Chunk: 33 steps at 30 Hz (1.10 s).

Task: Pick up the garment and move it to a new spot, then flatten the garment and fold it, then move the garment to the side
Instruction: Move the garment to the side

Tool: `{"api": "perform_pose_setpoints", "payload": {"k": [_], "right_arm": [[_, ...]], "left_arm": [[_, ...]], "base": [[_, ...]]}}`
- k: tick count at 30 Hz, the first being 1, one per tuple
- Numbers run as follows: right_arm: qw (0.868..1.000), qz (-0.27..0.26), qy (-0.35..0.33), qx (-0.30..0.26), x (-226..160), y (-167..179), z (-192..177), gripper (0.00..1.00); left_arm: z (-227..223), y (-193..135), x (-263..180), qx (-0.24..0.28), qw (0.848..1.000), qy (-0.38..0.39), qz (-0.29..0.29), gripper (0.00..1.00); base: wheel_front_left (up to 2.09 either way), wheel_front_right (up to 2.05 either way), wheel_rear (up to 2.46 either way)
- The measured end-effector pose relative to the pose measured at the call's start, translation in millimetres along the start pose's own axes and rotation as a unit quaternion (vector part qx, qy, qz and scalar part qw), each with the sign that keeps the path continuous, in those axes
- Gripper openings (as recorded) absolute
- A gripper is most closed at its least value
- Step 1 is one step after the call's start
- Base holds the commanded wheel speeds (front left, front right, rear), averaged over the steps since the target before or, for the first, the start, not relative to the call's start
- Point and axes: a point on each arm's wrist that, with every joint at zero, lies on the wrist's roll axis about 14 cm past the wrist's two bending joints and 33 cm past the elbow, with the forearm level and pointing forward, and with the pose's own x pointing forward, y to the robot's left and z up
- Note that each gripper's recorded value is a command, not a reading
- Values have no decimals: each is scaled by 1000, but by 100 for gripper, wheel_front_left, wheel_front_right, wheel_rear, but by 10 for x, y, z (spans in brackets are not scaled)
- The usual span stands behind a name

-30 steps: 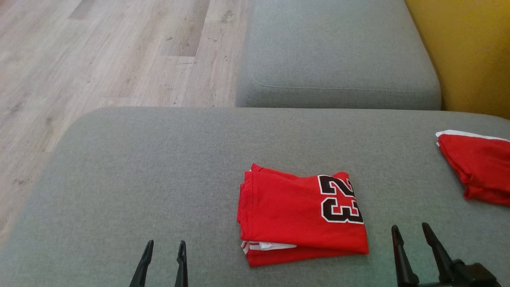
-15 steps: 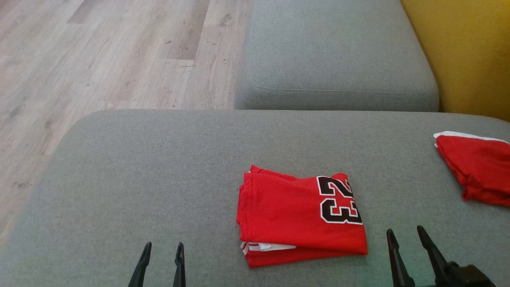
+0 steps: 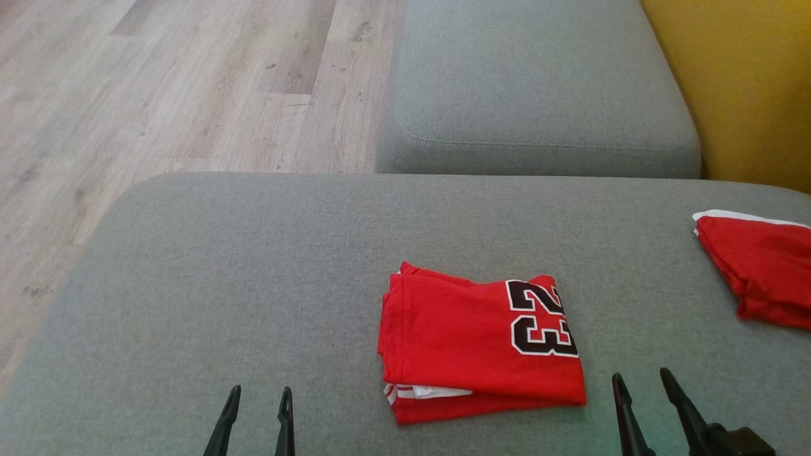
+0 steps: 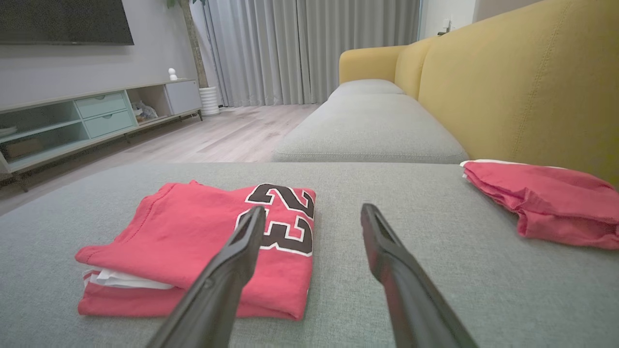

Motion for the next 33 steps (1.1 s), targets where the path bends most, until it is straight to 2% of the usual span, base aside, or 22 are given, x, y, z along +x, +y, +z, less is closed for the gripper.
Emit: {"api": "perform_pose_setpoints", "payload": {"k": [5,11,20,24,25,26,27,28,31,33], "right_arm": [[1000,-1,17,12,-11,6,-110,100],[996,1,85,36,29,43,-513,100],[986,23,158,54,732,40,-574,100],[973,28,222,49,853,-23,-719,100],[969,31,240,50,848,-10,-779,92],[964,37,257,51,833,24,-841,48],[959,43,273,57,813,73,-900,32],[955,48,284,65,792,124,-946,1],[950,60,295,79,780,202,-993,0],[953,60,289,70,796,138,-975,0]], "left_arm": [[25,-8,18,11,1000,-3,-3,100],[-34,-5,45,0,1000,10,-1,100],[-60,-41,144,21,1000,21,-6,100],[-21,-56,174,21,1000,15,-5,100],[-25,-64,168,20,1000,16,-4,100],[-32,-67,161,20,1000,17,-4,100],[-37,-61,155,20,1000,18,-2,100],[-40,-47,153,20,1000,19,2,100],[-42,-33,159,19,1000,20,6,100],[-41,-33,175,20,1000,21,8,100]], "base": [[0,0,0],[0,0,0],[0,0,0],[0,0,0],[0,0,0],[0,0,0],[0,0,0],[0,0,0],[0,0,0],[0,0,0]]}}
